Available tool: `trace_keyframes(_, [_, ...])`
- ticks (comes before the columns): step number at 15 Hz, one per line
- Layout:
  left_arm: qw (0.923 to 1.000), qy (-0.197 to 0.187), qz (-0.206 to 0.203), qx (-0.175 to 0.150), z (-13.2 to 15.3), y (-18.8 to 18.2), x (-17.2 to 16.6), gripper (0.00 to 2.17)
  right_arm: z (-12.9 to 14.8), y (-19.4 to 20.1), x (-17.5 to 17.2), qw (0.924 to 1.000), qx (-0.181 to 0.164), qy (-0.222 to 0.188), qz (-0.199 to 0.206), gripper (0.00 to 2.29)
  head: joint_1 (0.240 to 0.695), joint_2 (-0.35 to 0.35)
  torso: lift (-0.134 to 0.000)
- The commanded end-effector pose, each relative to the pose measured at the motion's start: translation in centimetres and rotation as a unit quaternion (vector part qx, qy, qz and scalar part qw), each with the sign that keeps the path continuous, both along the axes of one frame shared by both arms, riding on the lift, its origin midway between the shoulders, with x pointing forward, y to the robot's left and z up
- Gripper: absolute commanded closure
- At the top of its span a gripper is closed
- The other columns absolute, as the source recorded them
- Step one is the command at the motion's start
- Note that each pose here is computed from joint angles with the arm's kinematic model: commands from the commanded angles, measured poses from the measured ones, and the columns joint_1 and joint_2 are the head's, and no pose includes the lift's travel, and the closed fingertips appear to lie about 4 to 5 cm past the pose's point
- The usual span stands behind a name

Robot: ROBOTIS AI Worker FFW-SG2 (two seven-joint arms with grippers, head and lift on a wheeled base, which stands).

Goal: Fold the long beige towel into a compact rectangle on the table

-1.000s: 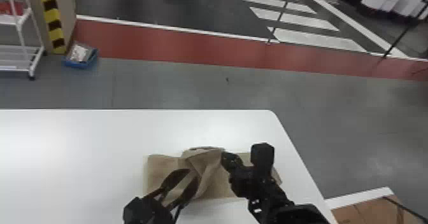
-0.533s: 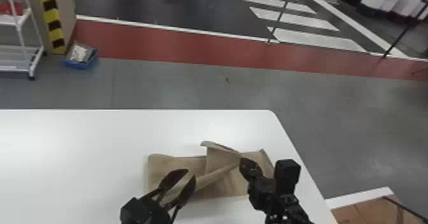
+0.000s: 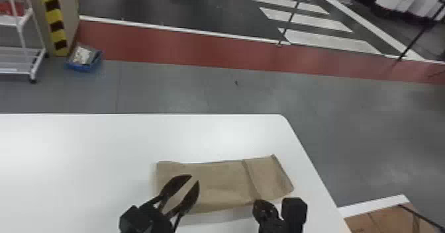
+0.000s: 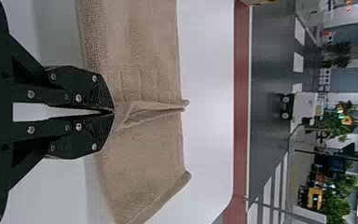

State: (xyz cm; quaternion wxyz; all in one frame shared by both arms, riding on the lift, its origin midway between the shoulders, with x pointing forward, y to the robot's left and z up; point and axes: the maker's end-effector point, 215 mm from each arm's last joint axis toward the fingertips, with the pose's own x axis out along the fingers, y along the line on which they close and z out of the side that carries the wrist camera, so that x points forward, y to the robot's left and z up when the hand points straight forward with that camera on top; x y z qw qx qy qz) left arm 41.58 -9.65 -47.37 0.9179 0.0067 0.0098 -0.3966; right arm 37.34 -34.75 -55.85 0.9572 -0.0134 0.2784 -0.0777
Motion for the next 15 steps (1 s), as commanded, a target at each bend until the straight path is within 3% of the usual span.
trace_keyframes(1, [1.0000,-0.005,0.001,-0.004,0.3,0.1,0.0,0.84,-0.8,-0.2,-1.0,0.9996,-0.009,0.012,-0.022,0.18,0.695,-0.350,0.000])
trace_keyframes(2, [1.0000,-0.006,0.002,-0.004,0.4,0.3,0.0,0.84,1.0,-0.3,-0.3,0.9995,-0.005,-0.022,-0.023,0.02,0.695,-0.350,0.000])
trace_keyframes(4, [1.0000,-0.006,0.003,-0.005,0.3,0.5,-0.1,0.84,5.4,-0.6,0.8,0.9957,-0.002,-0.089,-0.028,0.02,0.695,-0.350,0.000])
trace_keyframes(5, [1.0000,-0.006,0.003,-0.005,0.3,0.5,-0.1,0.84,6.3,-1.0,1.4,0.9950,0.010,-0.094,-0.033,0.02,0.695,-0.350,0.000])
trace_keyframes(7, [0.9999,-0.009,0.003,-0.008,0.4,0.5,-0.3,0.84,5.6,-0.9,2.7,0.9979,0.026,-0.053,-0.028,0.09,0.695,-0.350,0.000])
trace_keyframes(9, [0.9999,-0.009,0.004,-0.008,0.4,0.5,-0.4,0.84,3.6,-0.8,3.9,0.9992,0.031,0.024,-0.006,0.17,0.695,-0.350,0.000])
trace_keyframes(12, [0.9999,-0.008,0.005,-0.007,0.2,0.8,-0.7,0.84,1.9,-1.8,5.1,0.9867,0.076,0.136,0.047,0.18,0.695,-0.350,0.000])
trace_keyframes(15, [0.9999,-0.009,0.006,-0.008,0.3,0.8,-0.7,0.84,1.9,-3.7,6.4,0.9828,0.073,0.156,0.066,0.18,0.695,-0.350,0.000])
